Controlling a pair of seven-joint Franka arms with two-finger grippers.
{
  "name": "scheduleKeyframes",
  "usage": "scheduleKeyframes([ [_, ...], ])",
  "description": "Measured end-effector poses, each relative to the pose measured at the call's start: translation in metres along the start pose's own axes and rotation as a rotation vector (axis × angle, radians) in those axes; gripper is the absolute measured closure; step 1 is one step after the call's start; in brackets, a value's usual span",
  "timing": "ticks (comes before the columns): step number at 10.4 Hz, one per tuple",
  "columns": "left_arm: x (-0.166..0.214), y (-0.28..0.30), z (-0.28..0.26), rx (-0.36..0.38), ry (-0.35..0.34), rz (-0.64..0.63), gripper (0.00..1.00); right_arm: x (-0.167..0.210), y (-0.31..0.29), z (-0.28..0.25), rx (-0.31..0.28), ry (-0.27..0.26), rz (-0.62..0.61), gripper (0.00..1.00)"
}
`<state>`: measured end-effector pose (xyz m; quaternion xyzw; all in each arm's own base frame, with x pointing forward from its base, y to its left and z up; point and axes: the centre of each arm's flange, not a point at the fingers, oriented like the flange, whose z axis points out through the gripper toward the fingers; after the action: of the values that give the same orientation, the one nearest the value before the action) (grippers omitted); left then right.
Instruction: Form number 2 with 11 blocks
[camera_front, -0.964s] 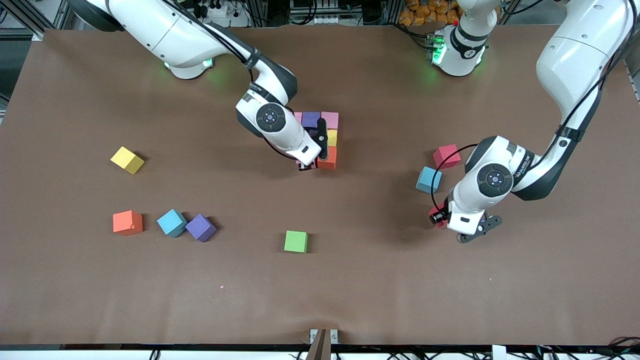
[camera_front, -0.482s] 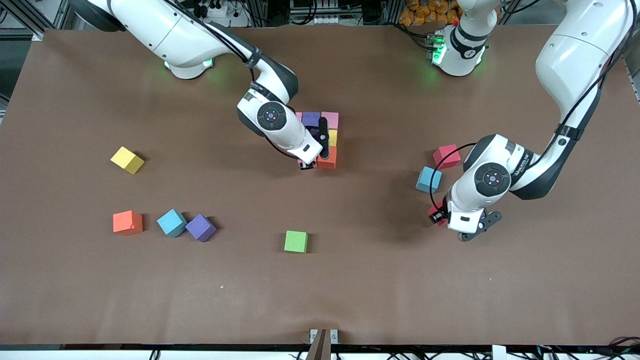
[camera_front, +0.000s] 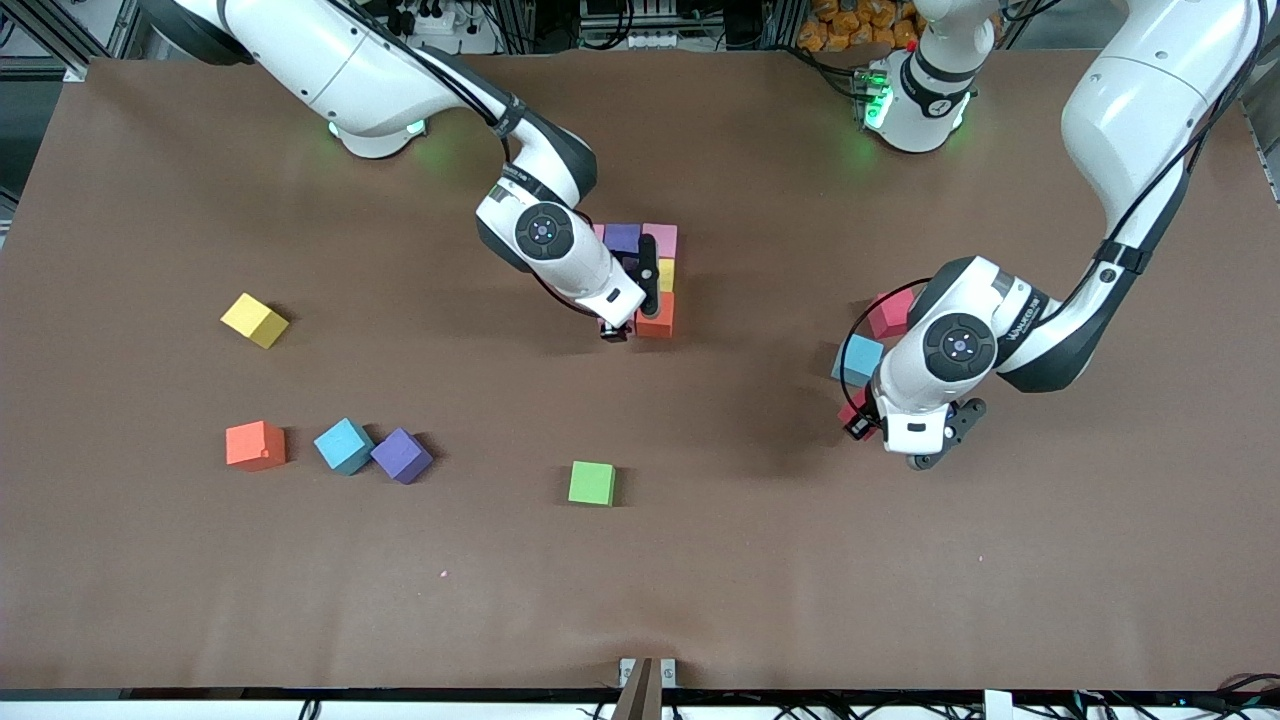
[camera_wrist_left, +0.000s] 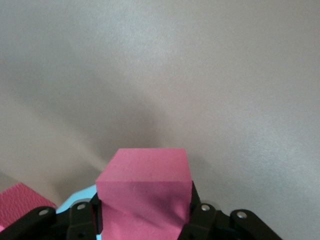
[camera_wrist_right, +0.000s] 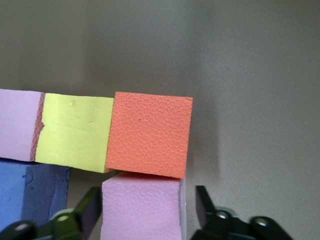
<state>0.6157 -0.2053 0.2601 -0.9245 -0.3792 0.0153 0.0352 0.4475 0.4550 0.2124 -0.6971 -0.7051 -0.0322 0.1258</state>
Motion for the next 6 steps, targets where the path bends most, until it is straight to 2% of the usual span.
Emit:
scheduleKeyframes([
  [1,-0.003,0.002,-0.001,-0.002,-0.002,-0.038,0.4,0.0,0.0,0.0,0.0,0.0,0.0,0.0],
  [4,-0.019,0.009,-0.006,-0.012,-0.015,-0.163,0.4,-0.001,-0.001,0.0,0.009,-0.012,0.017,0.0],
  [6,-0.033,0.015,-0.01,-0.018,-0.02,-0.271,0.4,0.003,-0.01,-0.001,0.049,-0.054,0.043,0.0],
])
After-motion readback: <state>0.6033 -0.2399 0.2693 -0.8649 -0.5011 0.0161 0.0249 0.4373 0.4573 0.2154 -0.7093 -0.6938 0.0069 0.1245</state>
